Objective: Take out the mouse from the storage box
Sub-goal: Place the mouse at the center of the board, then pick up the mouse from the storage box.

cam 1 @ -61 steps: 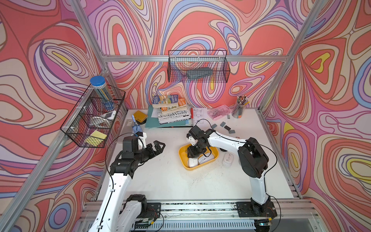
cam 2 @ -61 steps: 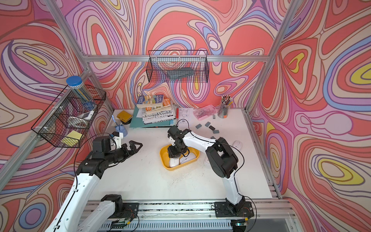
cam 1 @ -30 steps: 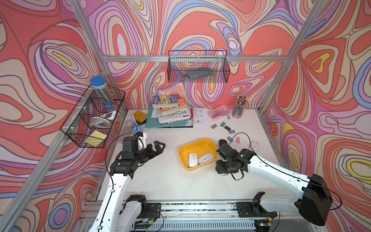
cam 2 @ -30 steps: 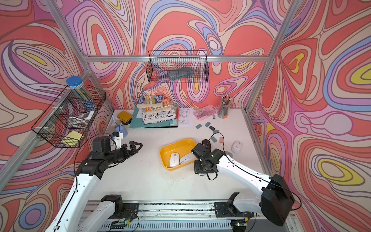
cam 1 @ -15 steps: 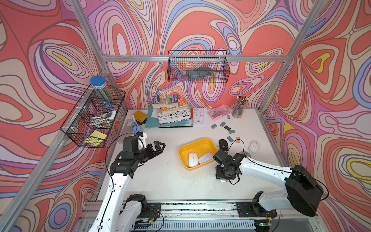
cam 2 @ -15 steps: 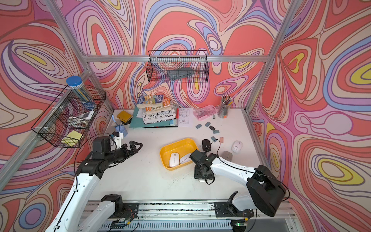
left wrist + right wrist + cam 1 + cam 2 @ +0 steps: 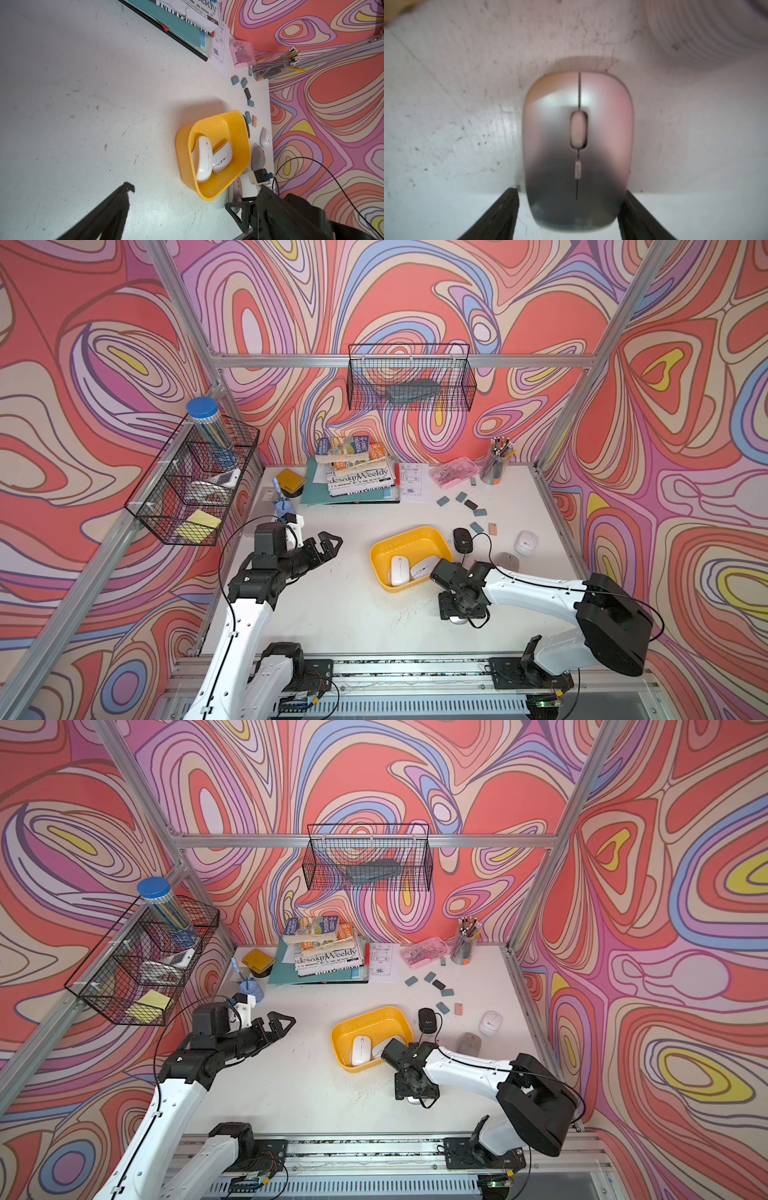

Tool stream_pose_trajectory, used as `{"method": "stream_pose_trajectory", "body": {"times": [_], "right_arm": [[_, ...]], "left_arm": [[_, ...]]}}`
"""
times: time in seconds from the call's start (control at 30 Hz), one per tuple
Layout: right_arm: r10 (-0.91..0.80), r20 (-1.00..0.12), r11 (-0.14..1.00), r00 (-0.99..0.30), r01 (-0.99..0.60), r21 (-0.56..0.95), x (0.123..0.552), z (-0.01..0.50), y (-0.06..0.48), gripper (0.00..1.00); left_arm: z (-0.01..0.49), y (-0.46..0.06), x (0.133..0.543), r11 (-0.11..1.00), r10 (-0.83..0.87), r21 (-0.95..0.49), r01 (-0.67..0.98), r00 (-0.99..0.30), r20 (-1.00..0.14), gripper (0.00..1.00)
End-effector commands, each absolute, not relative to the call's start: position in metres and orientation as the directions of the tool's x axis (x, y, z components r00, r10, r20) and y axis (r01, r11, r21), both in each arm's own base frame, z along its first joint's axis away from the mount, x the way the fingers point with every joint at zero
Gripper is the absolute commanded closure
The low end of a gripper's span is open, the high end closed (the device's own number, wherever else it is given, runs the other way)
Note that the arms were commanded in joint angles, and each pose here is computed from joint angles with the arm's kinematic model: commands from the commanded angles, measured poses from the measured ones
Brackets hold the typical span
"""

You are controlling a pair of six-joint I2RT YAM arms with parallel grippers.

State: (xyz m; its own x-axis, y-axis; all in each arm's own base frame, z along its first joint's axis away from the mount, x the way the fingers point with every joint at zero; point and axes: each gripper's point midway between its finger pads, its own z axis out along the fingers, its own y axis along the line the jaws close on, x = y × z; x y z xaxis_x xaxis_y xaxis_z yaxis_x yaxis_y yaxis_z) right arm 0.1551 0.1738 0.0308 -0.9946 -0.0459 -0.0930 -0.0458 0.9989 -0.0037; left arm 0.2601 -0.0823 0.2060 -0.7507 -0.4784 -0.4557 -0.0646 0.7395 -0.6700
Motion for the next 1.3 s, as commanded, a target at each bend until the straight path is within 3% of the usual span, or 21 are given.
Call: {"method": "stream_pose_trajectory", "body": {"times": [0.0, 0.13, 0.4, 0.67, 1.1, 1.27], "right_arm": [[-0.036, -0.228, 0.998, -0.973, -0.045, 0.034, 0.168, 0.092, 0.191, 0.25], [-0.094, -0.322, 0.99, -0.942, -0.123, 0.07, 0.186, 0.141, 0.219, 0.24], [-0.224, -0.382, 0.973, -0.897, -0.231, -0.029, 0.254, 0.122, 0.296, 0.18], [-0.134, -0.325, 0.985, -0.936, -0.162, 0.06, 0.287, 0.075, 0.317, 0.15], [-0.147, -0.211, 0.98, -0.966, -0.171, 0.1, 0.284, 0.021, 0.321, 0.15], [-0.167, -0.16, 0.979, -0.973, -0.183, 0.092, 0.279, 0.008, 0.323, 0.21]], "left_arm": [[0.207, -0.085, 0.261, 0.734, -0.47, -0.677, -0.046, -0.755, -0.458, 0.01], [0.208, -0.086, 0.262, 0.731, -0.469, -0.682, -0.041, -0.755, -0.458, 0.01], [0.208, -0.085, 0.259, 0.735, -0.471, -0.676, -0.043, -0.751, -0.464, 0.01], [0.209, -0.086, 0.258, 0.732, -0.469, -0.68, -0.037, -0.752, -0.464, 0.01], [0.209, -0.086, 0.259, 0.731, -0.468, -0.681, -0.034, -0.752, -0.465, 0.01], [0.209, -0.086, 0.259, 0.733, -0.466, -0.68, -0.034, -0.753, -0.465, 0.01]]}}
